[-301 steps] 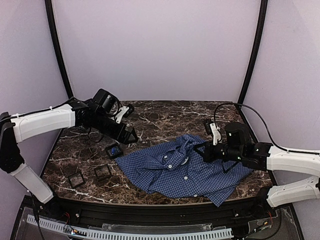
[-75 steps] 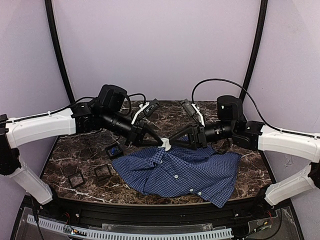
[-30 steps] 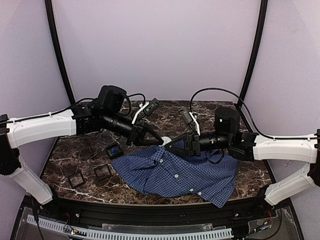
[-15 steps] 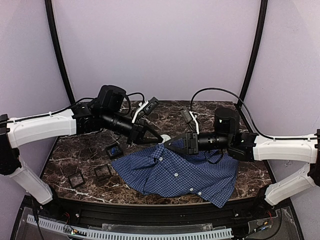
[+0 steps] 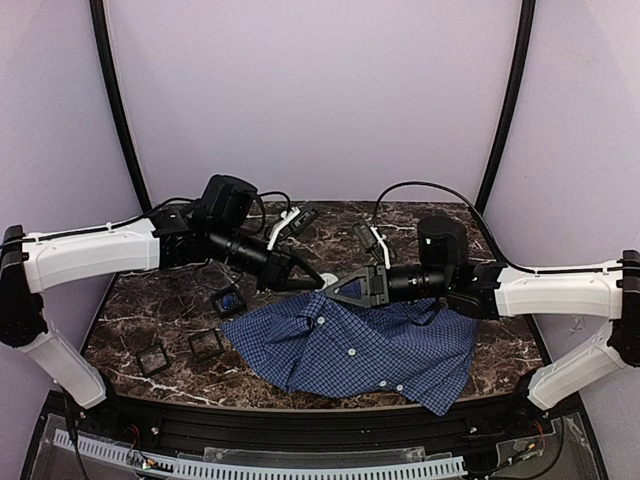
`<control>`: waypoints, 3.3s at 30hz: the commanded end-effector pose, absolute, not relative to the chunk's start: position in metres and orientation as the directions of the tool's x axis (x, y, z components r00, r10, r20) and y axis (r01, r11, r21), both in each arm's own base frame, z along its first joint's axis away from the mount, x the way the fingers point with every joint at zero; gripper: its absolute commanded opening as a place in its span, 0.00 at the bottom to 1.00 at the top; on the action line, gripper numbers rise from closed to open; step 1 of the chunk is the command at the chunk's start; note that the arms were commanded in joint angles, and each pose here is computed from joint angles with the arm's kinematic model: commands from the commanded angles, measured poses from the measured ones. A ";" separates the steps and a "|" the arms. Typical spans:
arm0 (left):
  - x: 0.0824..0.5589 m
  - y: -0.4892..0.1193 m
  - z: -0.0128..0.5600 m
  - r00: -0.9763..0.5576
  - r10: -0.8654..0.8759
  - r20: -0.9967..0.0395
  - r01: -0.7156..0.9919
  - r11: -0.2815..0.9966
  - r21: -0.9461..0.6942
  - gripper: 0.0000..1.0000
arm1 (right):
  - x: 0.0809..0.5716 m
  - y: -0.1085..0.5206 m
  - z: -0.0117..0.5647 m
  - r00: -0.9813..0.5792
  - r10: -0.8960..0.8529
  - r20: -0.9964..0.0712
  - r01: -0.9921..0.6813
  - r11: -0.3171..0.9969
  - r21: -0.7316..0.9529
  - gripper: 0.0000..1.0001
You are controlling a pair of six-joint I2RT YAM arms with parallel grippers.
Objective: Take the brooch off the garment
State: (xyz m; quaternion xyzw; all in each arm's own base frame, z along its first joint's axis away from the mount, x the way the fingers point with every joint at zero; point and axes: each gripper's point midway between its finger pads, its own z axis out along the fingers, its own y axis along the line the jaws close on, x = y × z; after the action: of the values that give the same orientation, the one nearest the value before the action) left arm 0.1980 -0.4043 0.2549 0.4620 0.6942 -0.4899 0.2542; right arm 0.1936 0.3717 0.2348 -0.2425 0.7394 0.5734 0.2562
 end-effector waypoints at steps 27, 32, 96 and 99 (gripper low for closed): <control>0.225 -0.400 0.225 -0.454 0.479 -0.751 0.890 0.290 -0.353 0.01 | 0.173 0.345 0.215 -0.647 -0.117 -0.754 -0.726 0.397 0.562 0.76; 0.228 -0.396 0.226 -0.422 0.487 -0.765 0.903 0.301 -0.306 0.01 | 0.169 0.355 0.193 -0.650 -0.194 -0.735 -0.720 0.465 0.514 0.66; 0.241 -0.373 0.181 -0.248 0.743 -0.622 0.915 0.390 0.102 0.01 | 0.204 0.404 0.161 -0.480 -0.079 -0.874 -0.611 0.744 0.268 0.03; 0.242 -0.372 0.180 -0.248 0.744 -0.621 0.914 0.391 0.104 0.01 | 0.205 0.395 0.175 -0.463 -0.027 -0.886 -0.585 0.760 0.283 0.00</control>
State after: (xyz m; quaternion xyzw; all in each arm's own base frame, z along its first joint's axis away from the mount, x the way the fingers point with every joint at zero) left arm 0.2459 -0.3704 0.1683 0.5327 0.7835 -0.1278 0.2934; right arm 0.1977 0.4060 0.1484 -0.2387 0.8199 0.2828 0.4368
